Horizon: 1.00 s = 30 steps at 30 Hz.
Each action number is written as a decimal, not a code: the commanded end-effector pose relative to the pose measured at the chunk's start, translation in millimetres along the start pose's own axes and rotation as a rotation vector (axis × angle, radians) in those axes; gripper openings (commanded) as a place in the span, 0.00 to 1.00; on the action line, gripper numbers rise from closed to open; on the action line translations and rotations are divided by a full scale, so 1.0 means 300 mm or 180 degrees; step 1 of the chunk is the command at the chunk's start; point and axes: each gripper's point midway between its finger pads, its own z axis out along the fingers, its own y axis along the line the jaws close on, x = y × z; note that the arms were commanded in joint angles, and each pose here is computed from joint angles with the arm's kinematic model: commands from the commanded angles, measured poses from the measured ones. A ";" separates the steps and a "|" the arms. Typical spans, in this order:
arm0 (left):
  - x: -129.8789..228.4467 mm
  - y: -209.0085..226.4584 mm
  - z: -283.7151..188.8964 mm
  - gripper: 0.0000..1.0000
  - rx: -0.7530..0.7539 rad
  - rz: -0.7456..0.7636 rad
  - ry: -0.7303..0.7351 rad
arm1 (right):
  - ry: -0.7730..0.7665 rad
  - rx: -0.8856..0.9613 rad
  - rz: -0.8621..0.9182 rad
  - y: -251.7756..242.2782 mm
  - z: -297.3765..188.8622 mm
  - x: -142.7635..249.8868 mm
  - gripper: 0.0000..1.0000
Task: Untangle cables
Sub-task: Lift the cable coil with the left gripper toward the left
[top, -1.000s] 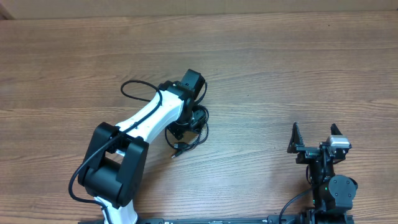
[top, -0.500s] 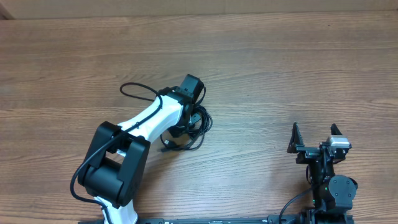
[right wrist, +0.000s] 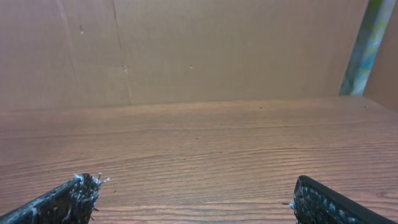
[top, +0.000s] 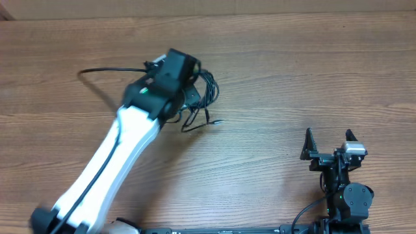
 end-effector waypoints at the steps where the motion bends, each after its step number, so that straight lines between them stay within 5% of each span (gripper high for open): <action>1: -0.016 -0.037 -0.135 0.04 0.0365 0.0184 -0.0097 | -0.0003 0.0051 0.0019 -0.011 0.001 0.008 1.00; 8: 0.090 -0.092 -0.206 0.04 0.0892 0.1180 0.0284 | -0.0004 0.0051 0.0019 -0.011 0.001 0.007 1.00; 13: 0.086 -0.085 -0.183 0.04 0.0812 0.1230 0.0277 | -0.0001 -0.0003 0.0281 -0.001 0.001 0.008 1.00; 18: 0.016 -0.015 -0.154 0.04 0.0340 0.0772 -0.0011 | 0.0205 -0.0599 0.2222 0.109 -0.008 0.003 1.00; 22: -0.007 0.058 -0.151 0.04 -0.0013 0.0191 -0.0139 | 0.1037 -0.1561 0.3463 0.302 -0.080 0.014 1.00; 25: 0.003 0.080 -0.151 0.04 -0.0097 -0.0025 -0.0107 | 0.1329 -0.1899 0.3535 0.362 -0.124 0.017 1.00; 30: 0.005 0.080 -0.151 0.05 -0.0099 -0.0103 -0.0100 | 0.1113 -0.1995 0.3308 0.360 -0.122 -0.019 1.00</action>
